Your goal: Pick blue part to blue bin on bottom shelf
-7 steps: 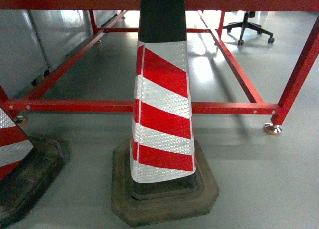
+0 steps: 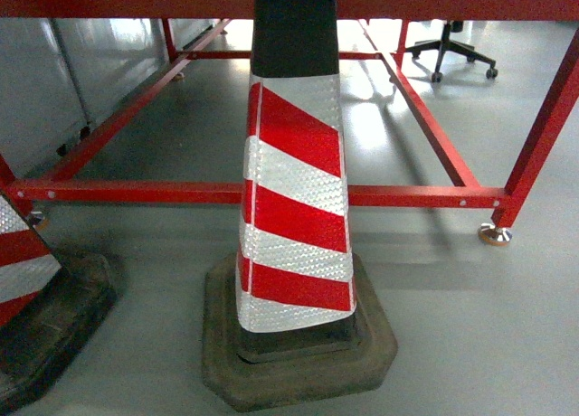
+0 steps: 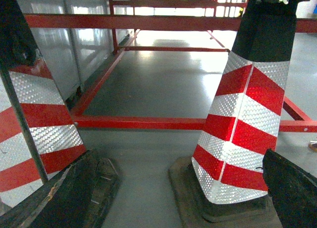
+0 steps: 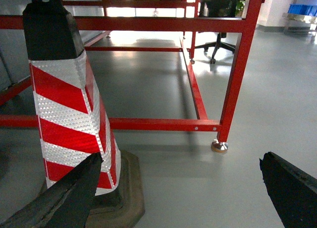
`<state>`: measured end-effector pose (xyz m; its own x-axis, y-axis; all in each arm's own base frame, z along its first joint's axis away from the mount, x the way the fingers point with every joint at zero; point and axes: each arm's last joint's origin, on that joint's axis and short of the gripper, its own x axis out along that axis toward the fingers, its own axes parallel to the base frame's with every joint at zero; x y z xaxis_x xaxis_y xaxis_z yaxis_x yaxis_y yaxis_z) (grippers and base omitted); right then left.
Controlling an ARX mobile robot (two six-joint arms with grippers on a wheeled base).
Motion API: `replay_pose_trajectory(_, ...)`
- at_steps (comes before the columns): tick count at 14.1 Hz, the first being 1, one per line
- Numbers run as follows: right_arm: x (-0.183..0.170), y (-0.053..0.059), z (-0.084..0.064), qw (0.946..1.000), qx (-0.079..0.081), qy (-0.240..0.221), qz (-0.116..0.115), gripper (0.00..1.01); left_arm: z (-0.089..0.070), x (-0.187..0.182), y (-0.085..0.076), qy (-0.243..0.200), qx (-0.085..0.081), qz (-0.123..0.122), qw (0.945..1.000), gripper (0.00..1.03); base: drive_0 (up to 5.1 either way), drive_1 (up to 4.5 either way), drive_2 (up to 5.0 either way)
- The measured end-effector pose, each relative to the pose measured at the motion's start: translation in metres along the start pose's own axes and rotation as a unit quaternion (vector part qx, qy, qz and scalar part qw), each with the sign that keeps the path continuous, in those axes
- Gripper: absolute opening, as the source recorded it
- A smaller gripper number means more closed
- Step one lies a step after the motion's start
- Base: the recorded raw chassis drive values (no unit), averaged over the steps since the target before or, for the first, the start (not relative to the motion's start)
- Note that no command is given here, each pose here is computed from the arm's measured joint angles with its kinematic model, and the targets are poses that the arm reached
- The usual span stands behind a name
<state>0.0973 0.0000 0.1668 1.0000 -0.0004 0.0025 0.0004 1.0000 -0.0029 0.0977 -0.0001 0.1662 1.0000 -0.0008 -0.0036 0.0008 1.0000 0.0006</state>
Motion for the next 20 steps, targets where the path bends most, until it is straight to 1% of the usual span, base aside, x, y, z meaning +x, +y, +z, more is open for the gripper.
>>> replay_pose_trajectory(20,0.0000,0.0000,0.0000,1.0000,0.000,0.000,0.000,0.98,0.0000,0.0000,0.0000,0.000,0.000,0.000,1.0000,0.98,0.0,0.00,0.0)
